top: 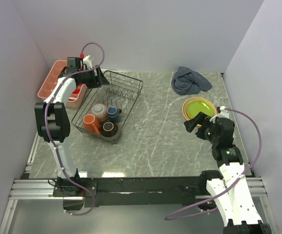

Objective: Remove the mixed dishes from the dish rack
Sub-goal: Pick up the plate from the dish rack.

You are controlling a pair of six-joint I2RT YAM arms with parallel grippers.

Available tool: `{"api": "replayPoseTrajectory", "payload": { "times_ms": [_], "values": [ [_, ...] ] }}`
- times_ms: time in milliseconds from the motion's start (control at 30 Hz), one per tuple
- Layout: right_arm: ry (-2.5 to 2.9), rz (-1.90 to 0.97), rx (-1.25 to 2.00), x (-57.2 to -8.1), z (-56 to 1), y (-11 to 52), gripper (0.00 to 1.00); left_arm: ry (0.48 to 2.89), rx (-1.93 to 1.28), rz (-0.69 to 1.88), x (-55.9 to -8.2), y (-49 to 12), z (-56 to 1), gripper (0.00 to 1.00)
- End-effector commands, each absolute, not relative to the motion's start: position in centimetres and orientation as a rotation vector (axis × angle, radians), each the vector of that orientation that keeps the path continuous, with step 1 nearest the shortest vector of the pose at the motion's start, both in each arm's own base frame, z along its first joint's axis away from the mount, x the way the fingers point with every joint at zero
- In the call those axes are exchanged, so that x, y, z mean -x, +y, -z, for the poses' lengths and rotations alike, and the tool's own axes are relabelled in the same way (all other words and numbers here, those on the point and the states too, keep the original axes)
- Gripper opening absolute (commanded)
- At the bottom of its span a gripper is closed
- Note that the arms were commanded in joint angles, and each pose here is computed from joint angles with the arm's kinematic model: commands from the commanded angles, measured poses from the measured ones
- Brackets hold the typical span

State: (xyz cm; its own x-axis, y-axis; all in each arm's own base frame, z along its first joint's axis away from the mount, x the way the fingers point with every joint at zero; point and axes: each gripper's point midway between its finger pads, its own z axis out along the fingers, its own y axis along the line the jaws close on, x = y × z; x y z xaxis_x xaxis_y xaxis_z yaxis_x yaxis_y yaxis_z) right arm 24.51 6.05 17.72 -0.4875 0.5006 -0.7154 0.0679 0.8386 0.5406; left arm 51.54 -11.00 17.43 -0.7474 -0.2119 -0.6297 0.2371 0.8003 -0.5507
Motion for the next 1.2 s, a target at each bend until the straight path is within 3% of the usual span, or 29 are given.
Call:
{"api": "replayPoseTrajectory", "payload": {
  "times_ms": [0, 533, 1167],
  "values": [
    [2.016, -0.561, -0.387, -24.7, -18.1, 6.3, 1.0, 2.253, -0.03, 0.951, -51.8, -12.6, -18.4, 0.71],
    [2.035, -0.578, -0.39, -25.3, -17.6, 6.6, 1.0, 2.227, -0.072, 1.036, -51.1, -13.3, -19.8, 0.2],
    [2.025, -0.596, -0.378, -25.4, -17.9, 6.8, 1.0, 2.107, -0.088, 1.056, -49.2, -11.6, -27.7, 0.09]
  ]
}}
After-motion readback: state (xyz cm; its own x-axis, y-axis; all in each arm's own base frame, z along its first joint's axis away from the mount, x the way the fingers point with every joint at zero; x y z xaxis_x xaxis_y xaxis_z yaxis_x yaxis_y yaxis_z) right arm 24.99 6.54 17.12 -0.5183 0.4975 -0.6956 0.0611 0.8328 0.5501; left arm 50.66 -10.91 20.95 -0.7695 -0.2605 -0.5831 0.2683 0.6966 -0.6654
